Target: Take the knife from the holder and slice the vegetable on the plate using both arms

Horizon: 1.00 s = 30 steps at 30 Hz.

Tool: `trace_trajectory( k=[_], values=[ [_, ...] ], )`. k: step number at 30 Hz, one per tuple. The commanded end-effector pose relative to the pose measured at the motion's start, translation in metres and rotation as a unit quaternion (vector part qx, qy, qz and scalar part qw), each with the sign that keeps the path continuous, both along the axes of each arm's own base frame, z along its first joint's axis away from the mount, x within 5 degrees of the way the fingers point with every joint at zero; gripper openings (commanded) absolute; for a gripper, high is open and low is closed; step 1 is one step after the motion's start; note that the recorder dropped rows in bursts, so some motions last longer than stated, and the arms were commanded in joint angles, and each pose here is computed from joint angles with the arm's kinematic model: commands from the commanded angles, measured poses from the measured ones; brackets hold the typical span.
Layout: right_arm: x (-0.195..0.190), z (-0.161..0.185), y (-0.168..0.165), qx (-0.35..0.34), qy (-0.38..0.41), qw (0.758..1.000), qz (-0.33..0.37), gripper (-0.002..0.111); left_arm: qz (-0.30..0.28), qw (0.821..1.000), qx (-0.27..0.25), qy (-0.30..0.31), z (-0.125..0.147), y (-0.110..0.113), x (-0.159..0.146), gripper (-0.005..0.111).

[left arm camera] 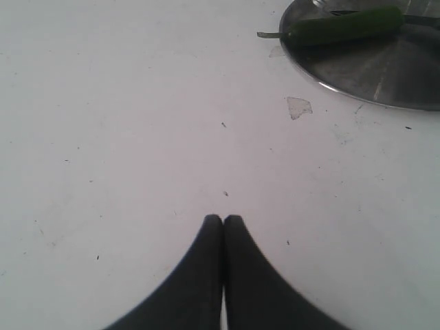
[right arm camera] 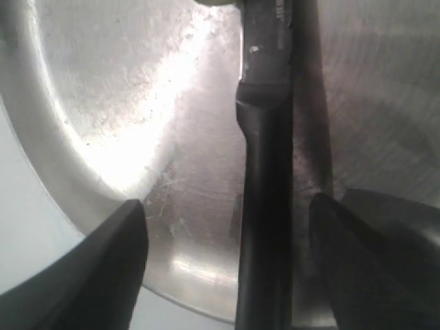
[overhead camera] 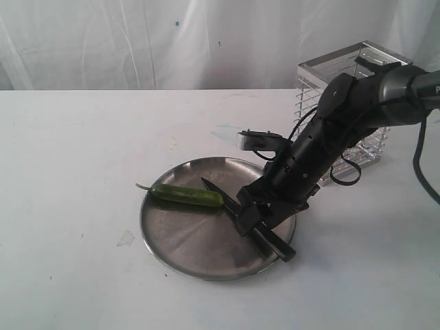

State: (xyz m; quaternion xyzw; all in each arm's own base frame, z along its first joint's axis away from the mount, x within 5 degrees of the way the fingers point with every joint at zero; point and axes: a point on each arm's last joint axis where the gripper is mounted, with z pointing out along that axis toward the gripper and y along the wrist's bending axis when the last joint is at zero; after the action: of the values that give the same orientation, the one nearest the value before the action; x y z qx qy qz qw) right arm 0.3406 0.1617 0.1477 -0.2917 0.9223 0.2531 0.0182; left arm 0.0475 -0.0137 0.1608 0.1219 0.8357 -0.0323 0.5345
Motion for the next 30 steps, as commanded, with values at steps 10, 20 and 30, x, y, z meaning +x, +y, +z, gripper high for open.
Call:
trace_trajectory(
  k=[10,20,30],
  values=[
    [-0.0030,-0.0039,-0.0014,-0.010,-0.005,1.000,0.008,0.063,-0.002,1.000,-0.008,0.005,-0.0016,-0.0008,-0.0006,0.000],
    [-0.0035,-0.0040,-0.0011,-0.010,-0.005,1.000,0.010,0.052,-0.002,1.000,-0.008,0.005,-0.0016,-0.0008,-0.0006,0.000],
    [-0.0035,-0.0043,-0.0018,-0.014,-0.006,1.000,0.014,0.052,-0.002,1.000,-0.008,0.005,-0.0016,-0.0008,-0.0006,0.000]
  ],
)
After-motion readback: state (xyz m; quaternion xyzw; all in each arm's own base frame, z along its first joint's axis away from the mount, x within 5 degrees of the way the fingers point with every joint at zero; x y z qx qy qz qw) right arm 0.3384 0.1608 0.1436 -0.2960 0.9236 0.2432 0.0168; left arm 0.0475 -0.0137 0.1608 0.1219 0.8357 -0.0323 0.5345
